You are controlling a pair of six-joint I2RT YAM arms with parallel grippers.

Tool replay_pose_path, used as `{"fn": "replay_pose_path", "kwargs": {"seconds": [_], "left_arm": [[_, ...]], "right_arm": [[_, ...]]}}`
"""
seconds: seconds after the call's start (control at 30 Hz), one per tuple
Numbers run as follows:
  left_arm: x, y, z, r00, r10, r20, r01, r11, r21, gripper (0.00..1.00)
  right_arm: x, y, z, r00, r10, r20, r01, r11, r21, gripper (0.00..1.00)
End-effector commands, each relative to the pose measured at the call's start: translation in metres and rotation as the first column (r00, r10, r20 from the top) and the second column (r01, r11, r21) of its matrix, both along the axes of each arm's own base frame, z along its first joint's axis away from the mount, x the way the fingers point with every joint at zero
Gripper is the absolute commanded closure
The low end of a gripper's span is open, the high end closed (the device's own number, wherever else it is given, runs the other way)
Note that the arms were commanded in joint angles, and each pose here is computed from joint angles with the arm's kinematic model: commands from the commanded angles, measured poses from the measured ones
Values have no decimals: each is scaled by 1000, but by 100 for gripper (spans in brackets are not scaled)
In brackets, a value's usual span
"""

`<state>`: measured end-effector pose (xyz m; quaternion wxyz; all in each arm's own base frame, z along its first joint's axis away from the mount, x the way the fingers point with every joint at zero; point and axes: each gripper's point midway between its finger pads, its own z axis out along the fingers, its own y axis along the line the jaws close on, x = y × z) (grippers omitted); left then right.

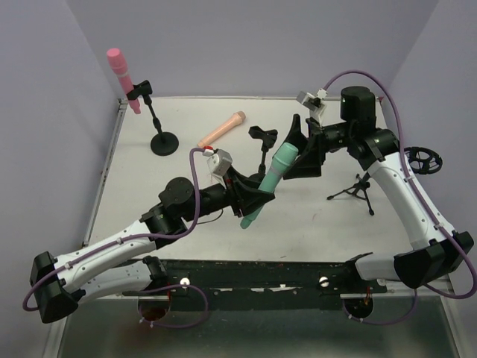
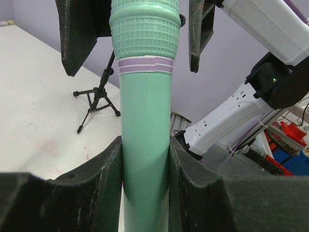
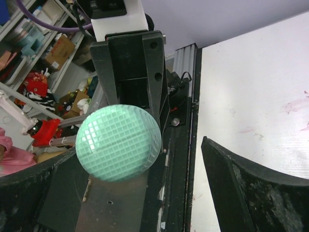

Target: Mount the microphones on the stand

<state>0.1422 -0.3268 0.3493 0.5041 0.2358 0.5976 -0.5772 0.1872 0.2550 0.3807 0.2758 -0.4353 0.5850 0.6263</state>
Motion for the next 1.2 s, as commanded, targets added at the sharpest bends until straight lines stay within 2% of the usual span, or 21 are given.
{"fn": "replay_pose_path", "kwargs": {"seconds": [0.0,0.13,0.3,0.47,0.6,0.73,1.03,1.07,1.17], "left_arm": [[1,-1,22,999,15,52,-12,999,-53,100],[1,0,14,999,21,45,-19,999,-42,100],[1,0,8,999,20,38,-19,999,-33,100],[2,-4,2,999,12,29,-12,1000,-16,99],[2,-6,0,1000,5,27,-5,1000,-7,98],[-1,-9,-3,1000,-21,16,21,1000,21,93],[-15,-5,-17,994,-108,-15,109,992,62,22],[-20,-5,-21,990,-138,-19,139,988,74,18],[-28,-5,-31,982,-187,-13,187,977,100,16]], "right_arm": [[0,1,10,1000,-8,12,8,1000,11,2],[-4,1,17,1000,6,19,-7,1000,22,5],[-7,0,15,998,48,-29,-47,998,33,22],[-12,-1,18,997,79,-26,-78,996,43,28],[-14,-2,17,996,91,-24,-90,995,47,53],[-15,-3,15,995,99,-19,-98,994,51,64],[-18,-4,16,995,98,13,-98,994,57,69],[-18,-4,16,995,99,16,-100,993,58,69],[-19,-4,19,994,110,23,-111,992,62,69]]}}
